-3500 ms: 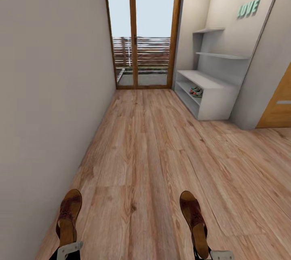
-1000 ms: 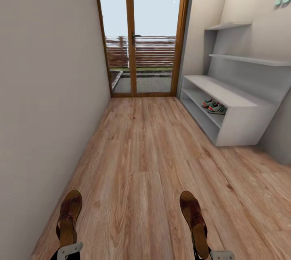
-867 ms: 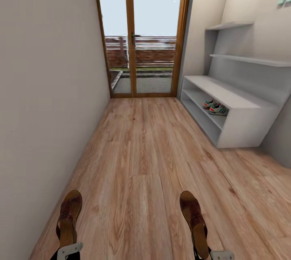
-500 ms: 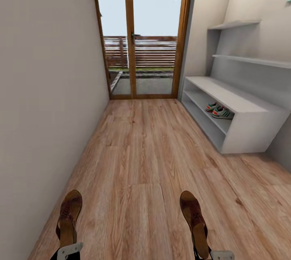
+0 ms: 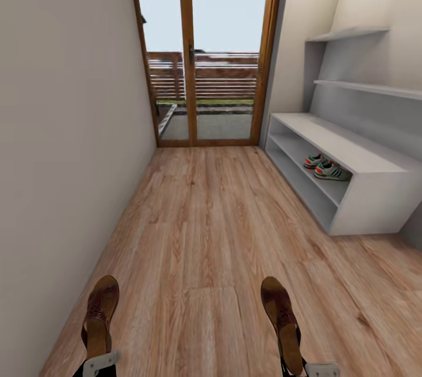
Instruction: Pick up the two gym shoes and the two sandals from the corridor floor and place them onto the hallstand (shoe rack) in the corridor, making sure they are on the rack and not on the floor. Arrange them so the two gym shoes are next to each other and the two sandals are next to each other.
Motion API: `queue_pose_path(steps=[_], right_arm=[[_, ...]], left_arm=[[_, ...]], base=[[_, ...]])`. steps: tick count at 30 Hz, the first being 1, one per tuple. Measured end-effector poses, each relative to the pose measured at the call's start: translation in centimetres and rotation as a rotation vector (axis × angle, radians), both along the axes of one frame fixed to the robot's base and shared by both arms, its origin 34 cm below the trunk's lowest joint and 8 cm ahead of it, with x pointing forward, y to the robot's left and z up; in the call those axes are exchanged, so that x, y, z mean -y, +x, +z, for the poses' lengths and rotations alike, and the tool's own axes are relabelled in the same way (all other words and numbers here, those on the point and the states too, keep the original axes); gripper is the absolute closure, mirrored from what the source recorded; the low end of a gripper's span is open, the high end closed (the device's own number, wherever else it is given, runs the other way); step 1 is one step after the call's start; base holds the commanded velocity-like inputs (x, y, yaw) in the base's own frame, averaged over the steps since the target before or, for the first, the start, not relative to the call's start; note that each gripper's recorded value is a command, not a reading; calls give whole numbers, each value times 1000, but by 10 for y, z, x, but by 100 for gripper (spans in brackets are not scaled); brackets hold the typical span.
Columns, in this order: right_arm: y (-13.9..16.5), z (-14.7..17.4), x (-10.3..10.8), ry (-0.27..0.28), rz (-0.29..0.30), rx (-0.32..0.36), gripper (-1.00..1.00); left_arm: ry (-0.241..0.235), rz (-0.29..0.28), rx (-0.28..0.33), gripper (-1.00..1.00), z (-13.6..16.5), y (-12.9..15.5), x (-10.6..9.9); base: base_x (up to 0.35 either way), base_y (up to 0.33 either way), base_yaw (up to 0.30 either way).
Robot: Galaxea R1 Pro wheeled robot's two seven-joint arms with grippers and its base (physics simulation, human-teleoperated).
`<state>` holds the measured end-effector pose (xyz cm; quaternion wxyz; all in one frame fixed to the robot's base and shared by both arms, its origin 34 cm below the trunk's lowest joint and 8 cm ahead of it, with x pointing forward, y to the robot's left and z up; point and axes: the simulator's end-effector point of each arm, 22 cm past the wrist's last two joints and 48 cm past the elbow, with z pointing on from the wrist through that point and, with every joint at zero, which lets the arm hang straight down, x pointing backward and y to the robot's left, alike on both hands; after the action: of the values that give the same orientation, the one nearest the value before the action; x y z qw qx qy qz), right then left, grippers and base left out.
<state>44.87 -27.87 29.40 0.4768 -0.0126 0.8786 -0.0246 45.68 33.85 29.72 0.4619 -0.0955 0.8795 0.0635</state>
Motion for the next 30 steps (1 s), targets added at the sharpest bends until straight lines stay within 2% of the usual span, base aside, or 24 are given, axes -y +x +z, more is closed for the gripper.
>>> queue_pose_path(steps=[30], right_arm=[[0, 0, 1, -1, 0, 0, 100]], left_arm=[[0, 0, 1, 100, 0, 0, 0]], base=[[339, 0, 0]])
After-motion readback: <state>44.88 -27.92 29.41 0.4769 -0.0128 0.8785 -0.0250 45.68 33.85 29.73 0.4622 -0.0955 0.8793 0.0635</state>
